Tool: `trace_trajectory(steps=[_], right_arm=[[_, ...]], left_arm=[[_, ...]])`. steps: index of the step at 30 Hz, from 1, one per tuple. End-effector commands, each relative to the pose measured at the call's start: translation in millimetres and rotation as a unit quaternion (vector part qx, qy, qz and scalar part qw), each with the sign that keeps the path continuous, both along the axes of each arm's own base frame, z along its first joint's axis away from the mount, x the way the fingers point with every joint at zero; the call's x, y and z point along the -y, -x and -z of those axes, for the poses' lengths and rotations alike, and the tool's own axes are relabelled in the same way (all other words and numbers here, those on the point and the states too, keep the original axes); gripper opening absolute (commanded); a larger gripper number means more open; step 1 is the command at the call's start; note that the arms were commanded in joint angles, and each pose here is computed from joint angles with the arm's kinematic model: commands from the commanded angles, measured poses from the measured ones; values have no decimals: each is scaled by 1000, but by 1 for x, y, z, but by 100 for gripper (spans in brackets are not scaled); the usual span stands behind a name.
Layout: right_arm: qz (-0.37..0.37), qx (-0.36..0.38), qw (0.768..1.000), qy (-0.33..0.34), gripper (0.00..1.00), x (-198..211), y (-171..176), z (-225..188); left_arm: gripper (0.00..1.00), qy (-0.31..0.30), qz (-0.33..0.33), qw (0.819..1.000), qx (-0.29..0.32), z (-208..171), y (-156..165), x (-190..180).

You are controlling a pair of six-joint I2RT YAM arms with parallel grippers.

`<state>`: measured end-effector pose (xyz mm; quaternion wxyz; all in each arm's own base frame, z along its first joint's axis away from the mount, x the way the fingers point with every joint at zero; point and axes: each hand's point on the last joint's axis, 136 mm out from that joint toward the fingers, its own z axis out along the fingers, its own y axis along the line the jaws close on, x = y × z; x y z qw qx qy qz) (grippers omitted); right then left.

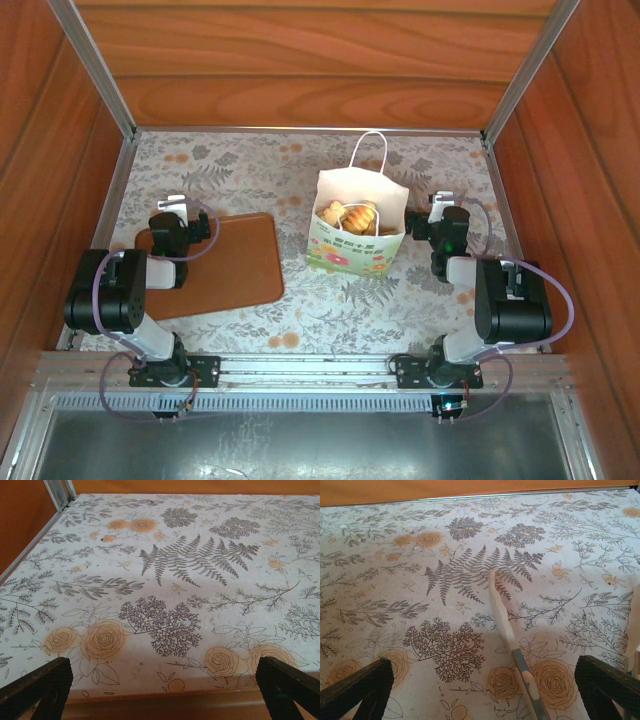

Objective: Take the fake bread out of the paper bag

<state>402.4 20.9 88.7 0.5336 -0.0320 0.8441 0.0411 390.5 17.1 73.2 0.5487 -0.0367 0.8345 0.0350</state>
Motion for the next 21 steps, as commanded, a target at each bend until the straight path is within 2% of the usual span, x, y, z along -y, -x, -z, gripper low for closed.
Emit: trace_trajectory(steps=[1, 13, 17, 21], right_arm=[[1, 3, 1000, -5, 100, 1, -3, -2], [-3, 6, 1000, -6, 100, -1, -2, -9], [28, 14, 999, -10, 100, 9, 2, -26], [90, -49, 994, -38, 100, 23, 15, -37]], left_arm=[[100, 1, 8, 1000, 11, -9, -5, 2], [100, 4, -11, 1000, 21, -16, 2, -4], [100, -1, -27, 999, 45, -34, 4, -9], [100, -3, -64, 996, 65, -59, 14, -21]])
